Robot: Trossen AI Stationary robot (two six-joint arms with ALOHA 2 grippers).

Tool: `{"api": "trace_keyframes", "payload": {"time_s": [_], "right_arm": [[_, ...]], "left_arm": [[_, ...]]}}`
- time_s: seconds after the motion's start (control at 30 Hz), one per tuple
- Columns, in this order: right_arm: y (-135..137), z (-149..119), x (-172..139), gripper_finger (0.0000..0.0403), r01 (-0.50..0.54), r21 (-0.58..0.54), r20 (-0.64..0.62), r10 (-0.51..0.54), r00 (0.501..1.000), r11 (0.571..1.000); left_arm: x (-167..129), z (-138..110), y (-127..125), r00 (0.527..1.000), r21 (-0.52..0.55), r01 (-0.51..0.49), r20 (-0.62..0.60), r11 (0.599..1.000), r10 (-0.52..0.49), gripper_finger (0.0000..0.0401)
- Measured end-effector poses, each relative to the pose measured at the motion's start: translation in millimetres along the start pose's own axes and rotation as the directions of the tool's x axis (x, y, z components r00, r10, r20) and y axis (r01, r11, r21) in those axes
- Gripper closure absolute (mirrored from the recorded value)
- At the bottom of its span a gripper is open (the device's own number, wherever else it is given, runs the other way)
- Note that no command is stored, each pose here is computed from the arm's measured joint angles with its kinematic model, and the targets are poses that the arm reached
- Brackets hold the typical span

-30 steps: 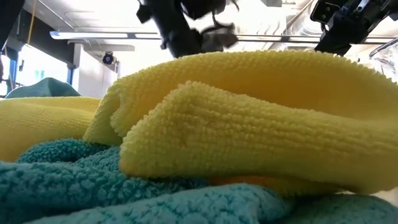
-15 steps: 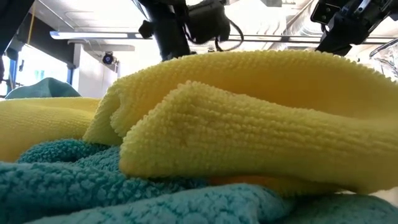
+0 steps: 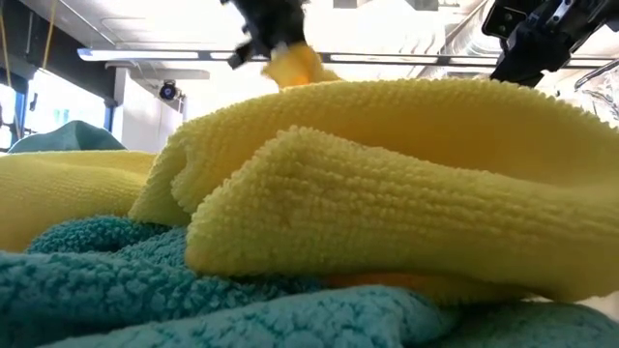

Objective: Sort microfiber towel by color & place in baskets
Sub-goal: Put the yellow towel into the top transparent bin

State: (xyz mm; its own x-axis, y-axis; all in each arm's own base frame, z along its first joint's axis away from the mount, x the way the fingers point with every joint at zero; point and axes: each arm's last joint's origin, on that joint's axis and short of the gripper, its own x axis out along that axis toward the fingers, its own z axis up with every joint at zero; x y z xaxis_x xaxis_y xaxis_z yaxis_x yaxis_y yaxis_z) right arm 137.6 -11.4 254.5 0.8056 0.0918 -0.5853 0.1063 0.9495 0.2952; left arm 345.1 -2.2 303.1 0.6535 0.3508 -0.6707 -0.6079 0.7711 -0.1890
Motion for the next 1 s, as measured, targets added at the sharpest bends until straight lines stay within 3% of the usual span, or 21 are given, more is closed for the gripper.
{"api": "trace_keyframes", "payload": {"time_s": [0.13,0.4,0.67,0.83,1.0], "right_arm": [[-1,1,0,0.0403,0.028,0.037,0.017,-0.029,0.999,0.999],[-1,9,0,0.0403,0.055,0.125,0.105,-0.068,0.992,0.991],[-2,14,-1,0.0403,0.091,0.233,0.178,-0.134,0.975,0.968],[-3,17,-2,0.0403,0.13,0.291,0.21,-0.196,0.958,0.948],[-4,17,-2,0.0403,0.154,0.344,0.218,-0.239,0.946,0.926]], "left_arm": [[-40,19,18,0.994,0.02,-0.006,0.11,1.0,0.004,0.0401],[-112,39,74,0.96,0.032,-0.139,0.25,0.99,0.127,0.0401],[-165,50,126,0.863,0.014,-0.339,0.402,0.941,0.305,0.0401],[-178,50,151,0.826,-0.02,-0.43,0.395,0.902,0.403,0.0401],[-178,40,172,0.823,-0.05,-0.51,0.262,0.859,0.504,0.0401]]}}
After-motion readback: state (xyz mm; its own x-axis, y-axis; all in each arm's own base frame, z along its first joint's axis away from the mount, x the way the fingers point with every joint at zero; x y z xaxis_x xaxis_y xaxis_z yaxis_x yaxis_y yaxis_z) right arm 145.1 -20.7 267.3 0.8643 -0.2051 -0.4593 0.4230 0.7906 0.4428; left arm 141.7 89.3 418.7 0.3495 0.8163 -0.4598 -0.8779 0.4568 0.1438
